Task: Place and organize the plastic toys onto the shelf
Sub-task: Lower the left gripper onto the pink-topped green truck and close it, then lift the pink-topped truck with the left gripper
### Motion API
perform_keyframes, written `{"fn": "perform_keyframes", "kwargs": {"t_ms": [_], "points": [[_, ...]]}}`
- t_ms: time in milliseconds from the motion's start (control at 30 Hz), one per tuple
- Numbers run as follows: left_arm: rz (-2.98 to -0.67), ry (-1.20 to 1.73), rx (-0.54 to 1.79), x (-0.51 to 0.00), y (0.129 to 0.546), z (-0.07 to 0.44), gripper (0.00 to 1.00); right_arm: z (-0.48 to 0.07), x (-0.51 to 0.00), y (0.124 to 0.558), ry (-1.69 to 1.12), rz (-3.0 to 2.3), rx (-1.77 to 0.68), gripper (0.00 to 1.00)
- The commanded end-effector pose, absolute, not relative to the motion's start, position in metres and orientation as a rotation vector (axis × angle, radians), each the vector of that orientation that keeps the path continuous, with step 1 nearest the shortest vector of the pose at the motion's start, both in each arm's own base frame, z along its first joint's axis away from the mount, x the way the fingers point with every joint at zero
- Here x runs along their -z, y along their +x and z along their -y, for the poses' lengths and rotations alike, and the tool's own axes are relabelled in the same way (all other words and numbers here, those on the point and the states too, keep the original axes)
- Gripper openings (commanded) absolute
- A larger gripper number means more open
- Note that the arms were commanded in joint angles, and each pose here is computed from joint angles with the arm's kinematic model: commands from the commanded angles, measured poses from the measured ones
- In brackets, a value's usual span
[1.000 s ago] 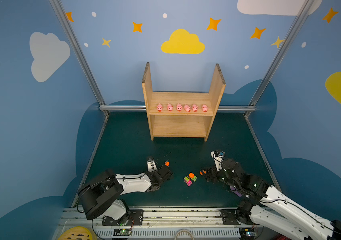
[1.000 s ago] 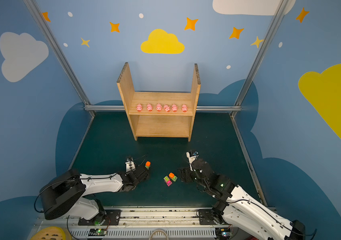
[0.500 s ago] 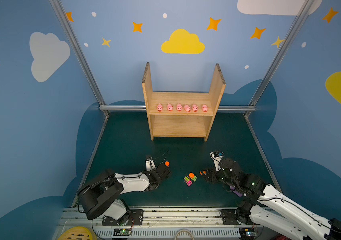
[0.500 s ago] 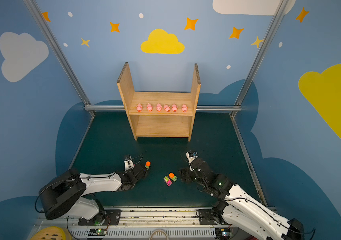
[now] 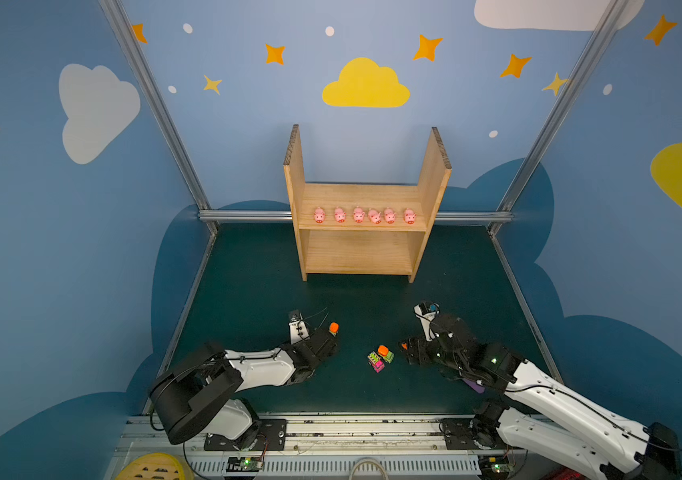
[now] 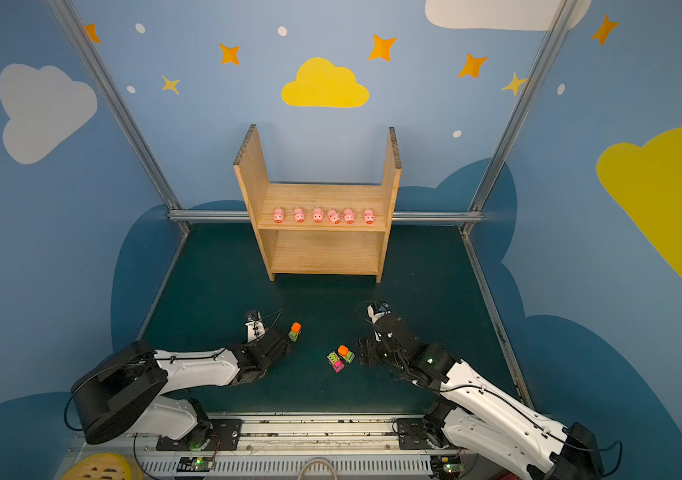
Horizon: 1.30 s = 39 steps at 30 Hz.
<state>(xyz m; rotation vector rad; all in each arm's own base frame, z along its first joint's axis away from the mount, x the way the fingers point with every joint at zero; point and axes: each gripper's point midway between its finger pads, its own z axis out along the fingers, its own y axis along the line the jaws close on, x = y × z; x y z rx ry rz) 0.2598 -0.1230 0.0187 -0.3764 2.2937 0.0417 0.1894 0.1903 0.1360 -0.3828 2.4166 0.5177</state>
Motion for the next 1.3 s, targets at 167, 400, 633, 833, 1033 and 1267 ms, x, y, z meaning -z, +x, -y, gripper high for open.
{"fn": "perform_keyframes", "kwargs": {"t_ms": [167,400,633,833,1033,1267], "points": [[-2.362,-0.317,-0.091,-0.009,0.249,0.114,0.71,-0.199,-0.152,0.194,-0.355,-2.381,-0.578,0.81],[-2.359,-0.309,-0.1,-0.009,0.248,0.11,0.71,-0.196,-0.151,0.192,-0.347,-2.383,-0.58,0.81],[-2.355,-0.303,-0.092,-0.009,0.247,0.109,0.68,-0.192,-0.149,0.19,-0.34,-2.385,-0.575,0.81],[-2.335,-0.299,-0.104,-0.017,0.246,0.104,0.6,-0.192,-0.147,0.189,-0.342,-2.389,-0.575,0.81],[-2.338,-0.287,-0.112,-0.018,0.246,0.104,0.56,-0.191,-0.147,0.188,-0.34,-2.386,-0.579,0.81],[-2.346,-0.297,-0.107,-0.017,0.245,0.105,0.51,-0.189,-0.147,0.187,-0.334,-2.384,-0.58,0.81]]}}
